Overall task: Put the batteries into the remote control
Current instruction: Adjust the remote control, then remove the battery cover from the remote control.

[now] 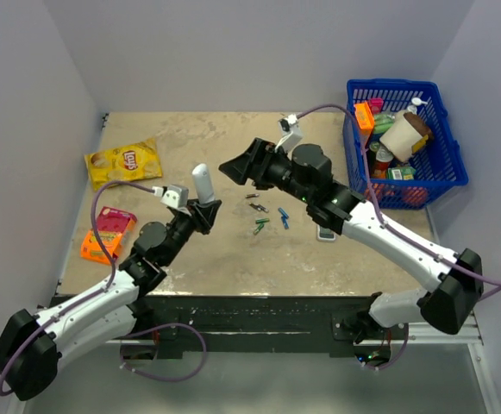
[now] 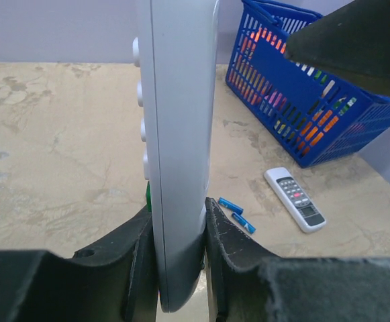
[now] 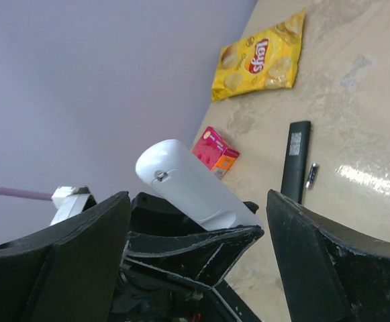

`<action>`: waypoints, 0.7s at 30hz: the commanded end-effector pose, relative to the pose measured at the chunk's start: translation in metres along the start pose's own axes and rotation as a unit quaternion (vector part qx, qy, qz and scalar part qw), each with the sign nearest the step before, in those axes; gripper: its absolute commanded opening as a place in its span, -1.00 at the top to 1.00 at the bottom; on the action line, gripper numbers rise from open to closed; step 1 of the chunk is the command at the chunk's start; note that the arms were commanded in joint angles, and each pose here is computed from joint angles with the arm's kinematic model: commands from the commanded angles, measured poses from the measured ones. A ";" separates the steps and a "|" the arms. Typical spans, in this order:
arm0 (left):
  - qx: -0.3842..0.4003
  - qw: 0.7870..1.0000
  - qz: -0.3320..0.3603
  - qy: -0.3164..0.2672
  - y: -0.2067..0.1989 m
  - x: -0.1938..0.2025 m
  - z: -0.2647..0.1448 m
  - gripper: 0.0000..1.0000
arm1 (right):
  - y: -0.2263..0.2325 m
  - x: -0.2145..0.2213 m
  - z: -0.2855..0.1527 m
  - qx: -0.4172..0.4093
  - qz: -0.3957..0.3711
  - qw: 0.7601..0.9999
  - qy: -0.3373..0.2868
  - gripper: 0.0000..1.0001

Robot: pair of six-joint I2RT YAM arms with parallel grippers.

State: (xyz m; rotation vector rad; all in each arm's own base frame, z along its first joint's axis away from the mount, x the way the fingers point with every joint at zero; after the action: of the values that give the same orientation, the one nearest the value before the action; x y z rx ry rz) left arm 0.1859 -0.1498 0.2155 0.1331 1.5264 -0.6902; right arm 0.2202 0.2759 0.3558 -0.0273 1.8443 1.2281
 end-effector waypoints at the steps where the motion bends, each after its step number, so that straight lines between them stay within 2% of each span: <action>1: -0.010 0.997 0.053 -0.060 0.005 -0.014 0.004 1.00 | 0.013 -0.002 0.014 -0.029 0.054 0.998 -0.004 -0.67; 6: -0.010 0.993 0.102 -0.061 0.008 -0.013 0.007 1.00 | 0.016 0.005 0.028 -0.038 0.071 0.997 0.006 -0.51; 14: 0.006 0.992 0.106 -0.062 0.008 -0.007 0.005 1.00 | 0.017 0.009 0.036 -0.048 0.077 0.996 0.009 -0.40; 17: 0.018 0.993 0.102 -0.056 0.005 -0.009 0.005 1.00 | 0.023 0.001 0.028 -0.077 -0.013 0.997 0.000 -0.45; 18: 0.029 0.993 0.100 -0.057 0.001 -0.016 0.008 1.00 | 0.021 -0.003 0.025 -0.087 -0.095 0.992 -0.009 -0.50; 20: 0.037 0.995 0.088 -0.032 -0.003 -0.015 0.009 1.00 | 0.020 -0.009 0.015 -0.093 -0.189 0.977 -0.018 -0.57; 21: 0.057 0.994 0.085 -0.030 -0.009 -0.021 0.011 1.00 | 0.016 -0.014 0.004 -0.100 -0.284 0.953 -0.027 -0.66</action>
State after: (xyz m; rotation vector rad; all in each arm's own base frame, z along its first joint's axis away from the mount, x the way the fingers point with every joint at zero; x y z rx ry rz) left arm 0.1920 -0.1454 0.2035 0.2896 1.4840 -0.5400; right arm 0.2331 0.3077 0.3298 -0.1607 1.8681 1.2332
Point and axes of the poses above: each gripper's point midway between its finger pads, its own z axis out along the fingers, its own y axis along the line the jaws close on, x = y × z, the point moved 10 cm from there along -z, back along the fingers, and after that the axes turned 1 degree about -z, right-handed, at the moved point
